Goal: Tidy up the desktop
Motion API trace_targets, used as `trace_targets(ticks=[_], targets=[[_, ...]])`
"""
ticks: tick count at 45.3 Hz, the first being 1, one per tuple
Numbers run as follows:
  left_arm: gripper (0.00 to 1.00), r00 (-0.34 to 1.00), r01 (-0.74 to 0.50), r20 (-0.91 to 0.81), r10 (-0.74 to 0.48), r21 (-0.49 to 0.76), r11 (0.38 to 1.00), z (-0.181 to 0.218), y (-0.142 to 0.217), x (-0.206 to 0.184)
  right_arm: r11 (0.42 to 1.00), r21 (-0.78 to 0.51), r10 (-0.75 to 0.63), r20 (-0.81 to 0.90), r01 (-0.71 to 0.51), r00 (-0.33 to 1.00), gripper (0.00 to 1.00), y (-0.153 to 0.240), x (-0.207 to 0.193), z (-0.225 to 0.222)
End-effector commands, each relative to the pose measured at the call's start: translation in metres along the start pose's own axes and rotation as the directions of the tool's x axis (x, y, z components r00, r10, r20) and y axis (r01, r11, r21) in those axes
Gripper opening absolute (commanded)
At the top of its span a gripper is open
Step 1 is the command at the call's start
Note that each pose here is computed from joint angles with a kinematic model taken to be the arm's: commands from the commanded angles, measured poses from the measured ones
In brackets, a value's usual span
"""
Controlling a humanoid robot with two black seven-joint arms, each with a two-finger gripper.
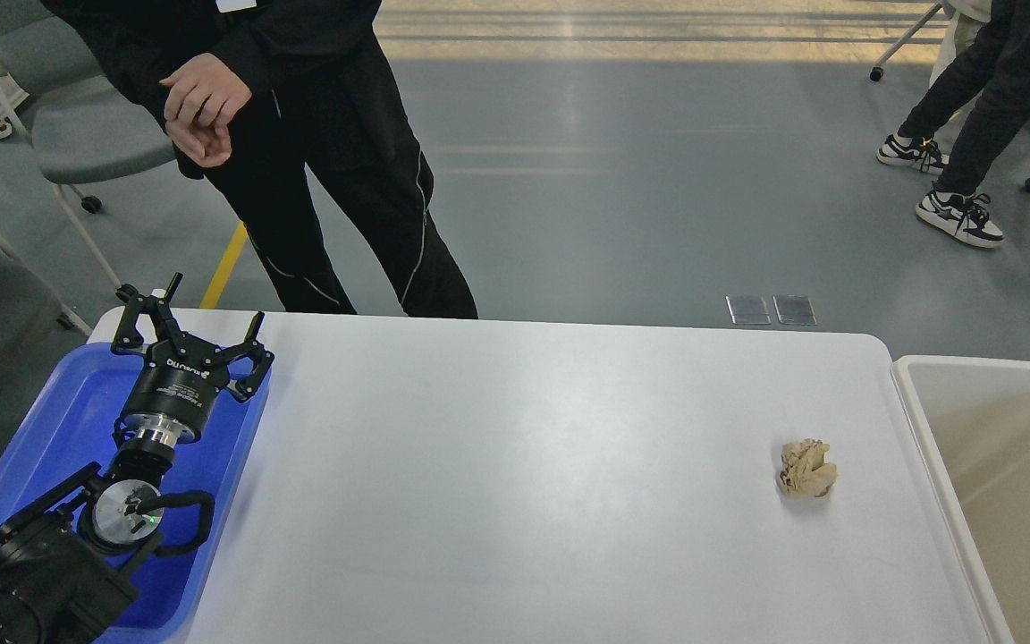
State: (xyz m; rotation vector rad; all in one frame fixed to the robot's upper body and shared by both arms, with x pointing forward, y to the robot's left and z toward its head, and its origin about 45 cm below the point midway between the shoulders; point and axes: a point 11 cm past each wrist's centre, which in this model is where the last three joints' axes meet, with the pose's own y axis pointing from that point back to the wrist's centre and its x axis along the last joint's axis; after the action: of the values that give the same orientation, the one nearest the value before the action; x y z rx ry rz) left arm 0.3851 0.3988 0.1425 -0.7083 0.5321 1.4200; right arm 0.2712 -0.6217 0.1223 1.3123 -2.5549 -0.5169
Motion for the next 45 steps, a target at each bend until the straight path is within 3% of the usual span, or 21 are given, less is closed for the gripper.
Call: trace_targets(ticks=[1, 13, 31, 45], targets=[[1.0, 1.0, -0.001, 0.0, 0.001, 0.001, 1.0, 0.0, 0.0, 0.0, 0.972, 0.169, -0.207, 0.288, 0.163, 0.935, 1.0, 0.007, -0.054, -0.043], [1.0, 1.0, -0.001, 0.0, 0.001, 0.001, 1.0, 0.0, 0.0, 0.0, 0.91, 0.26, -0.406, 0.401, 0.323, 0.821, 1.0, 0.034, -0.121, -0.054], [1.0, 1.0, -0.001, 0.0, 0.001, 0.001, 1.0, 0.0, 0.0, 0.0, 0.897, 0.263, -0.44, 0.454, 0.355, 0.775, 1.0, 0.053, -0.214, 0.003], [1.0, 1.0, -0.001, 0.0, 0.001, 0.001, 1.0, 0.0, 0.0, 0.0, 0.926, 0.251, -0.371, 0.49, 0.28, 0.789, 1.0, 0.048, -0.206, 0.015]])
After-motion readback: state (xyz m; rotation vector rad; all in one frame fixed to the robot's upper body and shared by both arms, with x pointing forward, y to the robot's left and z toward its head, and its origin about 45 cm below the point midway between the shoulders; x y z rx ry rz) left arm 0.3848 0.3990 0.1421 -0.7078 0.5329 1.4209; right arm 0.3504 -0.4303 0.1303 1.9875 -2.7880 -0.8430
